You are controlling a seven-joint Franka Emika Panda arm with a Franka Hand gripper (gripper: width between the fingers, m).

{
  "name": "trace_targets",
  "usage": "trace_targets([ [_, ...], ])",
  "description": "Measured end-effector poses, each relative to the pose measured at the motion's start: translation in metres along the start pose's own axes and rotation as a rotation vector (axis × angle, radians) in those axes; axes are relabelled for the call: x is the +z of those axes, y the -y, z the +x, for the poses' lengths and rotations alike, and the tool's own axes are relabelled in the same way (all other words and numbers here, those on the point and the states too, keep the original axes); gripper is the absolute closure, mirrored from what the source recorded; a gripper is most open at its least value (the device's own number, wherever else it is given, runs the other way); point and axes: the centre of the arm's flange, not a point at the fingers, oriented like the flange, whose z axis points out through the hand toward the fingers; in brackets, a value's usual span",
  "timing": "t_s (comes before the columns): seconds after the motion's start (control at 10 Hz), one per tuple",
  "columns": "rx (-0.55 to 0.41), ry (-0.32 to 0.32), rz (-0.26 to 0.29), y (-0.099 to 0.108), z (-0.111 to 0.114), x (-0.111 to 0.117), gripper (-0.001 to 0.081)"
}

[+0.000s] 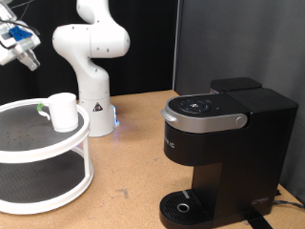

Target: Make a cup of coffee with the keurig machine

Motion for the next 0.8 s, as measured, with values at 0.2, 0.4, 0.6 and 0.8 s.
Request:
trace_targets([
  [0.2,-0.023,0.0,-0.001,-0.007,-0.006,0.014,0.0693],
  [0.4,-0.036,-0.009,-0.012,-0.01,-0.01,0.019,0.0497],
  [0.6,-0.033,-0.016,-0.021,-0.014,-0.012,0.025,0.0316],
  [0.8,-0.027,-0.025,-0.047,-0.02,-0.009,0.032,0.0114],
])
